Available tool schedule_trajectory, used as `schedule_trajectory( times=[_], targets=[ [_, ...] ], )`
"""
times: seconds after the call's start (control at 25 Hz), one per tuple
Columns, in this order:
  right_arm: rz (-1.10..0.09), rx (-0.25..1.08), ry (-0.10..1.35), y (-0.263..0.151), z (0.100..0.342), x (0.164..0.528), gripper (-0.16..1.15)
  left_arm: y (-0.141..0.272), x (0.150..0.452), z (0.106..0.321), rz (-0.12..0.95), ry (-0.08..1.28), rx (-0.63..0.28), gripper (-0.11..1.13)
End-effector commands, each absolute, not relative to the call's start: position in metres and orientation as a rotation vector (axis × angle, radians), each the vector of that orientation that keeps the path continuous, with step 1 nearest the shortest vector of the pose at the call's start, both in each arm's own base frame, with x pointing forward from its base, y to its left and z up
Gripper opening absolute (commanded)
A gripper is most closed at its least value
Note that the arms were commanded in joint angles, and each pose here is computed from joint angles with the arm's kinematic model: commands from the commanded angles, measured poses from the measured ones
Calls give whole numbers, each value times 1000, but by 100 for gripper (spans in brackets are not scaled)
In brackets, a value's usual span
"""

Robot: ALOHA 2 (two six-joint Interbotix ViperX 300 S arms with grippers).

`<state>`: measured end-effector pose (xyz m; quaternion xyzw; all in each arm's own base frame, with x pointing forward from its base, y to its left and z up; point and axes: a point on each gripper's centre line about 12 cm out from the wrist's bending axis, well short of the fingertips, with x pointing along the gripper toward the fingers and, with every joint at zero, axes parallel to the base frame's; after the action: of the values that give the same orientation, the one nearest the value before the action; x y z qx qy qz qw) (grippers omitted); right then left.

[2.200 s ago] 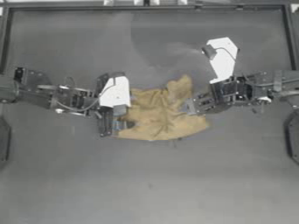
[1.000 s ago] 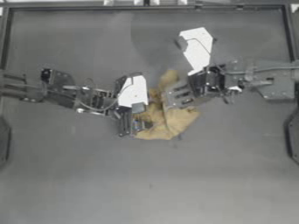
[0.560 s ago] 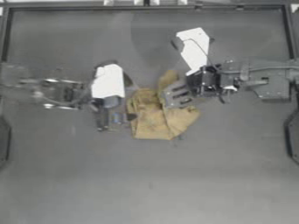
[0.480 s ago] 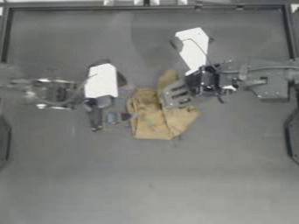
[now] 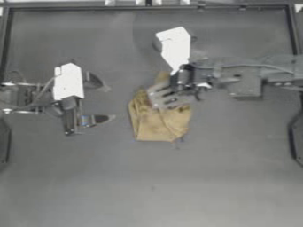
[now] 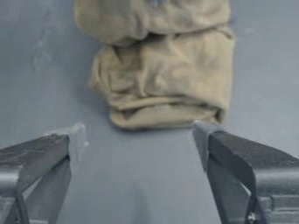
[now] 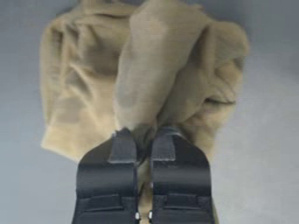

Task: Fold shirt

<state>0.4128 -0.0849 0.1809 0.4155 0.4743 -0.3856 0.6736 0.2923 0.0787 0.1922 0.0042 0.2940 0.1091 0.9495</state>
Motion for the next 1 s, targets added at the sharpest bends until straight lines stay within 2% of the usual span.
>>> schedule_trajectory(
  times=[0.04, 0.24, 0.36, 0.44, 0.56, 0.68, 1.0],
  targets=[
    [-847, 934, 1047, -81, 198, 431, 4, 77, 286, 209, 230, 539, 6, 102],
    [-847, 906, 1074, -77, 196, 450, 5, 79, 283, 207, 248, 570, -4, 102],
    [-830, 880, 1096, -76, 192, 455, 13, 78, 279, 202, 255, 590, -16, 102],
    [-811, 868, 1101, -76, 191, 458, 28, 78, 277, 200, 255, 595, -20, 102],
    [-799, 866, 1099, -76, 189, 461, 62, 77, 273, 199, 256, 595, -23, 102],
    [-771, 870, 1042, -77, 198, 467, 90, 76, 270, 201, 259, 585, -29, 102],
    [-713, 825, 929, -68, 243, 462, 92, 74, 262, 204, 270, 579, -40, 102]
  ],
)
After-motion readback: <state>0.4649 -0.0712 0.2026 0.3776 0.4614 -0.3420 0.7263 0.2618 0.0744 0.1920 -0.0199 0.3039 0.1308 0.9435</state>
